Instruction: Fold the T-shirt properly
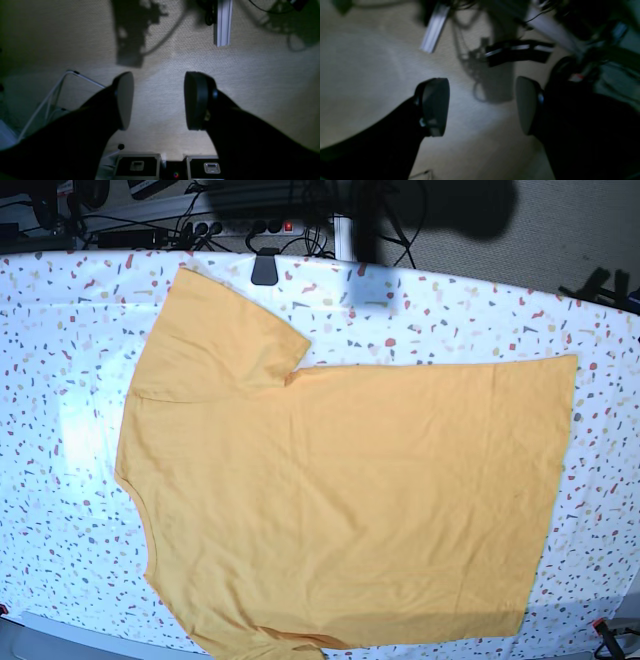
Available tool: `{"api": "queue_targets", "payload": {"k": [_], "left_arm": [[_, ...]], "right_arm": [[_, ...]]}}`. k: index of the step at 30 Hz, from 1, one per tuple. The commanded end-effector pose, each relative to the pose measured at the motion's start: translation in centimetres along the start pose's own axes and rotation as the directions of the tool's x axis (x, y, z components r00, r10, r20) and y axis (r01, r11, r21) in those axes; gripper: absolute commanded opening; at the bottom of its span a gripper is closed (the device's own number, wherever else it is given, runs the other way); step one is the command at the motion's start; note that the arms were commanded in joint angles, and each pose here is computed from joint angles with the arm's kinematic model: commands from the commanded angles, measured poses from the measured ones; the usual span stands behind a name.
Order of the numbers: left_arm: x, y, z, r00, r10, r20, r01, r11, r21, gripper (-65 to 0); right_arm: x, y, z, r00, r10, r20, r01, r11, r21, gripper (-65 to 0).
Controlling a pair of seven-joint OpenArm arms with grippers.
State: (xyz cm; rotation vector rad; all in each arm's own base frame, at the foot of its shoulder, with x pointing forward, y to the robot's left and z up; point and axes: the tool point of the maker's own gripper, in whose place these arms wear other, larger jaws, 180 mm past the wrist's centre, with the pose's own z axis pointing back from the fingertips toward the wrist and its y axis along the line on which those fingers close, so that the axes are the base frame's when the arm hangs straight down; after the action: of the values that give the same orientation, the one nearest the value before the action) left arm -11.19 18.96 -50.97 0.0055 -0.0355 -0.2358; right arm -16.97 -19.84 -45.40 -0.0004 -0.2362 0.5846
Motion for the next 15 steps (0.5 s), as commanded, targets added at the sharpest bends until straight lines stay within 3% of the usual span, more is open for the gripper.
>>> {"api": "queue_targets", "payload": {"k": [1,10,15], "left_arm": [[-0.2,-0.1,0.5,1.000,-0.007,0.003,0.007,1.000,-0.008,-33.0],[4.1,-1.7,3.5,0.990,-0.032,0.137,0.037,0.999,-0.039,-33.0],[6.6,-2.7,5.6,0.976,-0.038,0.216,0.051,0.997,-0.057,-33.0]], "right_arm": [[-0.2,0.3,0.9,1.000,0.005,0.000,-0.005,1.000,0.001,-23.5],[6.0,-1.0,1.6,0.987,-0.040,0.154,0.051,0.996,-0.068,-23.5],[11.6,-1.4,2.5,0.953,-0.003,0.302,0.029,0.996,-0.081,-23.5]]}}
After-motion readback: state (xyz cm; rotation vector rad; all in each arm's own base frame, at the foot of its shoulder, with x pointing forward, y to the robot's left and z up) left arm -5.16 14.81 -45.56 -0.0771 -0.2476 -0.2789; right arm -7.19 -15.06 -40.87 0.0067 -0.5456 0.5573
